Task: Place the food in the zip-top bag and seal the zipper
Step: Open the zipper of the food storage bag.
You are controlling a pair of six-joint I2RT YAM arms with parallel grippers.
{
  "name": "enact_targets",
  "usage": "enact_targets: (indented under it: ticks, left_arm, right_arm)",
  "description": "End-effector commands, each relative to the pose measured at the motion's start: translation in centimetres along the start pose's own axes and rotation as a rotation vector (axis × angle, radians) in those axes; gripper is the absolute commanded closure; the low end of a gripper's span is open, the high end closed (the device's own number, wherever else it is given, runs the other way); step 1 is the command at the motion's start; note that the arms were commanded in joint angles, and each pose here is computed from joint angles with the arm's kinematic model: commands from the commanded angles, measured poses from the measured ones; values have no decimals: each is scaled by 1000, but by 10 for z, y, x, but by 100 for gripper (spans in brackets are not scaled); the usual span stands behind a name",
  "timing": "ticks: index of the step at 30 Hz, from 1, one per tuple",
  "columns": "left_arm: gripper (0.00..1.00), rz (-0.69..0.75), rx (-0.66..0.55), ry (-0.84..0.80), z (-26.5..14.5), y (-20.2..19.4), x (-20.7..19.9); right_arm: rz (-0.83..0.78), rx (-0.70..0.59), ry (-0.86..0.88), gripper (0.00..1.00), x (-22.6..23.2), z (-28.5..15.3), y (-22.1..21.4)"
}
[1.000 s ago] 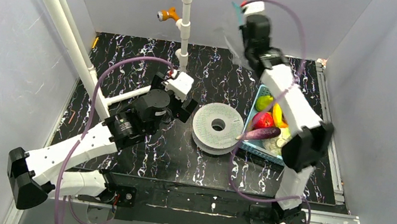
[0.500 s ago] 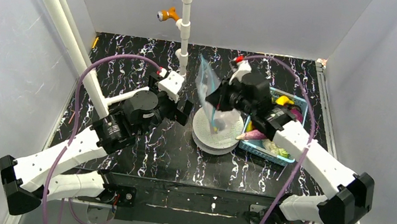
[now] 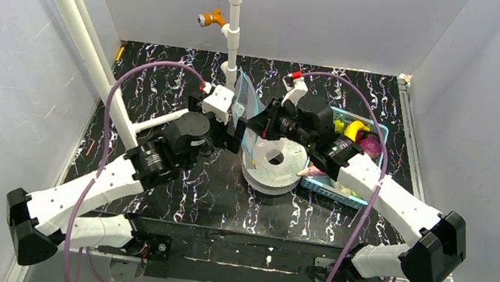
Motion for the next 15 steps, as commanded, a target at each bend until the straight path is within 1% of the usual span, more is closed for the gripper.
enact_targets:
  ticks: [1,6,7,9,10,15]
  left_arm:
    - [7,-65,-25,72,4,9,-2]
    - [10,-122,-31,96,-1,12,0]
    - [10,-135,-39,106,-3,13,2]
    - [3,-153,-61,106,-7,16,4]
    - [2,-160,-73,96,-9,16,4]
    - [2,-193,-139,76,-15,21,8]
  right_arm:
    - [-12,-94,57,99,20,1,19]
    - [-39,-74,29,99,23,5,8]
    - [-48,-73,19,99,24,6,7]
    - [-76,-77,-14,99,25,7,6]
    - [-86,-66,-39,99,25,9,3]
    - [-150,-52,-98,99,33,17,-2]
Point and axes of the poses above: each gripper's point midway between its finger pads, its own z axis out along the fingers, its own x axis along the line the jaws close on, y = z × x, the point moved 8 cm from there along -z, back along the fingers, and after that the axes turned 12 degrees about -z, right-handed, at the moved point
